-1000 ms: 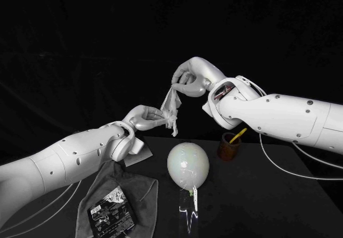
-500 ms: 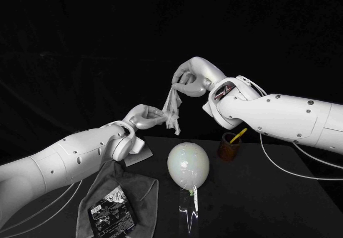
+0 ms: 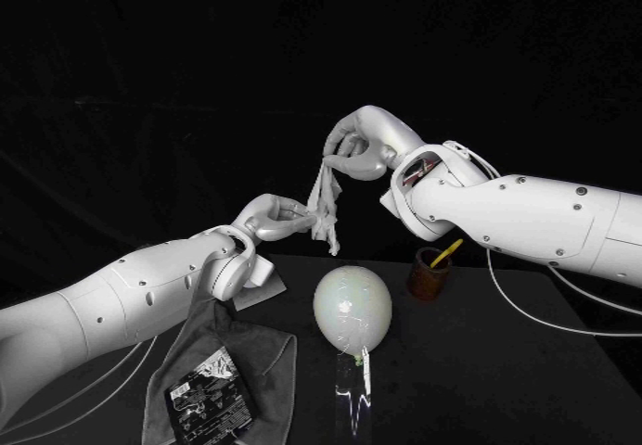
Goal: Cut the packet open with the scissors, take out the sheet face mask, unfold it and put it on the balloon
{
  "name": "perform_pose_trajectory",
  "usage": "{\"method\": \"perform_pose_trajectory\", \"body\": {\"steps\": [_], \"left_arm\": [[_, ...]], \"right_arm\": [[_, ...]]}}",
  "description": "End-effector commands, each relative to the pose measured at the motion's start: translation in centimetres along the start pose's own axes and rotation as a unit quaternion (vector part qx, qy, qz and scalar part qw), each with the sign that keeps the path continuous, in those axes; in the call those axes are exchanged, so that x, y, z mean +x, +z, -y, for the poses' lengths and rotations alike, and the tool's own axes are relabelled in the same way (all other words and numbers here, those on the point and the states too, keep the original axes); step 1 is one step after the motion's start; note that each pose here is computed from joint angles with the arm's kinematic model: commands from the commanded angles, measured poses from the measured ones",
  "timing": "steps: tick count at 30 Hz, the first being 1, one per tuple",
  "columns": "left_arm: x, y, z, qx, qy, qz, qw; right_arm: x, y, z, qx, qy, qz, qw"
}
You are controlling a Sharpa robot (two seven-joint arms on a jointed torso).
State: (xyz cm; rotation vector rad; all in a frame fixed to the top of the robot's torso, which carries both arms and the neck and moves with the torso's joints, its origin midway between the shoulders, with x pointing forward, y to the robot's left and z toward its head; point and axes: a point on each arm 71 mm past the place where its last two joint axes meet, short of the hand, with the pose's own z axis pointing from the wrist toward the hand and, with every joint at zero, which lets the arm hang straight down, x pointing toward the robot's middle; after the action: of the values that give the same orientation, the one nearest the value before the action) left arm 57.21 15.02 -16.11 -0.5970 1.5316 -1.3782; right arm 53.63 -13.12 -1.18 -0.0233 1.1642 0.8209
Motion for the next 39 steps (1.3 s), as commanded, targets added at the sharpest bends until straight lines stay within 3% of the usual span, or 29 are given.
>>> {"method": "perform_pose_trajectory", "body": {"steps": [1, 15, 19, 29, 33, 39], "left_arm": [[-0.12, -0.01, 0.32, 0.014, -0.020, 0.008, 1.000], [-2.69, -1.26, 0.69, 0.026, -0.027, 0.045, 0.998], [-3.54, -1.42, 1.53, 0.035, -0.024, 0.052, 0.998], [-5.04, -0.82, 4.87, 0.051, 0.004, 0.041, 0.998], [-5.05, -0.50, 5.53, 0.043, 0.020, 0.028, 0.998], [-5.14, -0.16, 5.79, 0.028, 0.046, 0.020, 0.998]], "right_arm": [[-0.1, 0.0, 0.3, 0.004, -0.004, 0.001, 1.000], [-0.2, -1.3, 2.7, 0.032, -0.005, 0.001, 0.999], [-0.2, -2.0, 3.7, 0.046, 0.001, 0.004, 0.999], [0.3, -3.5, 5.8, 0.074, 0.021, 0.016, 0.997], [0.3, -3.7, 6.0, 0.078, 0.027, 0.024, 0.996], [0.1, -3.9, 6.5, 0.087, 0.032, 0.030, 0.995]]}}
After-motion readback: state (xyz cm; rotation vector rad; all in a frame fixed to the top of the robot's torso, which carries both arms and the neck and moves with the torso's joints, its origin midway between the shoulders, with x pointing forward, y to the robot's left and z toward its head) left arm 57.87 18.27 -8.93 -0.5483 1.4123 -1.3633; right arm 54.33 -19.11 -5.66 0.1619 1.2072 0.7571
